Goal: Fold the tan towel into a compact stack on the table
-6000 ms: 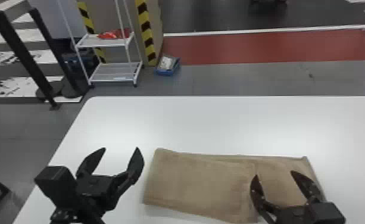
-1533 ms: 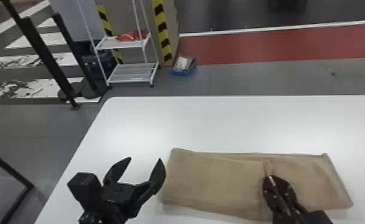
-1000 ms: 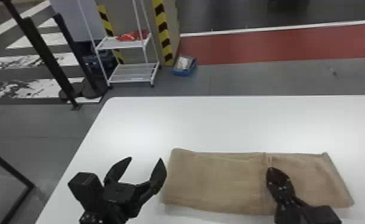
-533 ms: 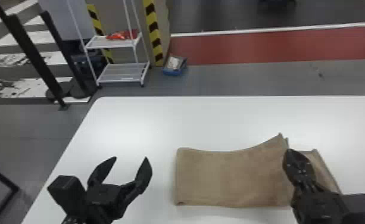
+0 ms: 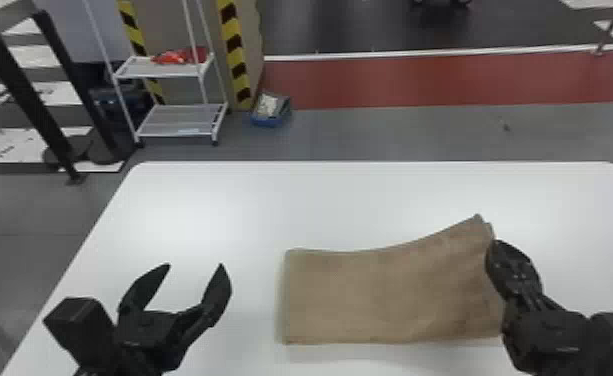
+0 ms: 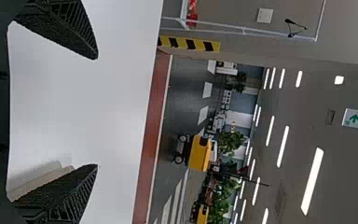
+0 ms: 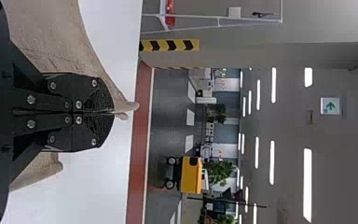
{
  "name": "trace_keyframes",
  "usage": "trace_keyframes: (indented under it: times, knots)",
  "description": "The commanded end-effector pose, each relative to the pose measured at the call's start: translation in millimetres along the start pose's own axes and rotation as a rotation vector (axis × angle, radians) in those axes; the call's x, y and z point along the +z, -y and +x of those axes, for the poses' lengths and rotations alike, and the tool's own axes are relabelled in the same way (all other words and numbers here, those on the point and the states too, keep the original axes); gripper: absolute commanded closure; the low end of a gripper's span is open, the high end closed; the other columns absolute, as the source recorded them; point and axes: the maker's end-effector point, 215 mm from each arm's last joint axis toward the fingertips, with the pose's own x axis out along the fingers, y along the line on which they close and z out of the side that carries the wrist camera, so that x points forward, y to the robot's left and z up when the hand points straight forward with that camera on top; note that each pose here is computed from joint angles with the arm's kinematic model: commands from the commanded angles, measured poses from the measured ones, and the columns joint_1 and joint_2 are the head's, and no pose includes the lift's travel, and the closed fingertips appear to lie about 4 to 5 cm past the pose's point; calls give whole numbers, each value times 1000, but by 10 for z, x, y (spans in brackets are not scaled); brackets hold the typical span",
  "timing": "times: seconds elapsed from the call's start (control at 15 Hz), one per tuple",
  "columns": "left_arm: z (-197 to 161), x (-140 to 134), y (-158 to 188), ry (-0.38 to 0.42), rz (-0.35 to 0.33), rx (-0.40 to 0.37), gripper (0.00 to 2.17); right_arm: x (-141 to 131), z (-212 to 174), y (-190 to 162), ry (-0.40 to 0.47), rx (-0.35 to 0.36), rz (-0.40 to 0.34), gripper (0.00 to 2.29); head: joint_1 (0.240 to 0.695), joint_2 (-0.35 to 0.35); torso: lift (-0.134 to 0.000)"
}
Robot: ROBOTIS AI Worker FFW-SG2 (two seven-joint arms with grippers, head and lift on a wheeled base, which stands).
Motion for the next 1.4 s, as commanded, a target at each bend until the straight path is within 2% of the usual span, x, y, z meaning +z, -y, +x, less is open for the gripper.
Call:
trace_keyframes:
  times: [0.0,0.13,0.27,0.4,0.6,0.67,0.87,0.93,1.07,1.13,1.2,1.33]
  knots:
    - [2,-34,-12,-5,-4,3,43,-135,19,296,-51,-51,10,1241,695,77,-114]
    - [17,-66,12,-8,-7,-4,43,-517,138,363,-115,-60,6,1241,695,36,-114]
    - [18,-76,24,-11,-8,-7,43,-676,259,389,-138,-53,12,1241,695,21,-114]
    - [17,-66,16,-8,-7,-5,43,-602,279,467,-122,-52,31,1241,695,13,-114]
    - [-4,-80,-26,-13,-5,2,43,-83,212,713,-33,-80,85,1241,695,4,-114]
    - [-1,-70,-35,-10,-5,3,43,-50,177,856,-32,-104,96,1241,695,0,-114]
    - [33,-95,16,-13,-12,-8,43,-471,228,1061,-121,-144,113,1241,695,-42,-114]
    - [41,-90,39,-12,-13,-14,43,-511,236,1048,-126,-136,121,1241,695,-54,-114]
    - [45,-83,40,-10,-13,-14,43,-459,279,990,-119,-119,118,1241,695,-72,-114]
    - [44,-82,28,-10,-13,-11,43,-282,291,973,-85,-99,133,1241,695,-73,-114]
    - [40,-81,29,-10,-12,-11,43,-123,274,1139,-58,-124,158,1241,695,-70,-114]
    - [33,-95,19,-13,-12,-9,43,-51,251,1561,-73,-187,196,1241,695,-70,-114]
